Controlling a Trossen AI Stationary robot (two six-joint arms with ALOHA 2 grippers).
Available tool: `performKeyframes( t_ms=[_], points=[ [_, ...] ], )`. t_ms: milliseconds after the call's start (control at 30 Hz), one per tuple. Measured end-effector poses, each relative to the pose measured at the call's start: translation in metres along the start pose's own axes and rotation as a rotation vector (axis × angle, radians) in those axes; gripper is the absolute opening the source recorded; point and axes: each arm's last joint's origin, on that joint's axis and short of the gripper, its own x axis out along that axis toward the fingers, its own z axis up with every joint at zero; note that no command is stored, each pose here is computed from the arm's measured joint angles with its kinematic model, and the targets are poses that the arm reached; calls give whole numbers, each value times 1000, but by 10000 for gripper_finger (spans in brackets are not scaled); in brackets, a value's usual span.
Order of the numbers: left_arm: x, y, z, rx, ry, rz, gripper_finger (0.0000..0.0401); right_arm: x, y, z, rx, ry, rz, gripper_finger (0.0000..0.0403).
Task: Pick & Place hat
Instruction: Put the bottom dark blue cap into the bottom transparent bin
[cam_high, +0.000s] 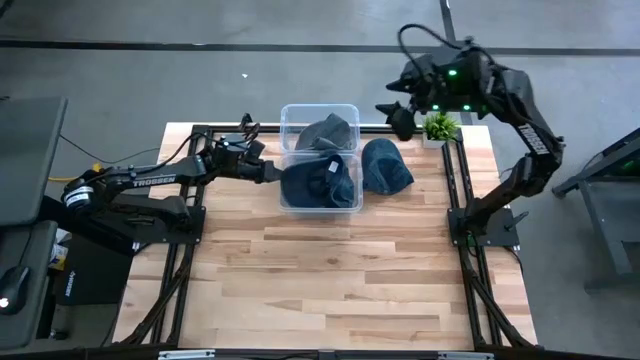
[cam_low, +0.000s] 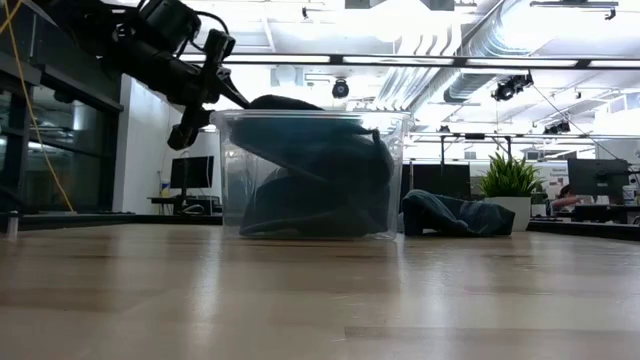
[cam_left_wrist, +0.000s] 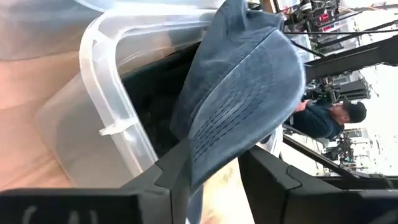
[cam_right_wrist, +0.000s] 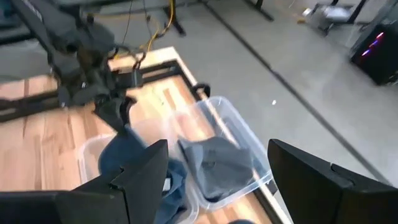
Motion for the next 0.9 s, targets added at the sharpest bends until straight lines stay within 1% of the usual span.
performKeyframes(
  t_ms=[167,267,467,567,667,733,800,900],
  points=[
    [-11,-6,9,22,-50,-73,135,25,4,-2,-5,77,45,271],
    [-16,-5,14,20,-78,-78,135,36,5,-4,-7,106,43,271],
    [-37,-9,24,79,-176,-108,135,49,6,-6,-7,149,58,269],
    [-44,-13,26,123,-208,-127,136,55,7,-7,-8,173,72,260],
    [-50,-17,25,163,-227,-147,136,59,8,-9,-7,194,83,238],
    [-52,-19,25,187,-239,-166,136,62,9,-11,-9,216,83,215],
    [-54,-21,25,195,-239,-179,136,64,9,-13,-11,245,83,185],
    [-54,-21,25,196,-229,-183,136,70,9,-18,-14,297,84,124]
  ],
)
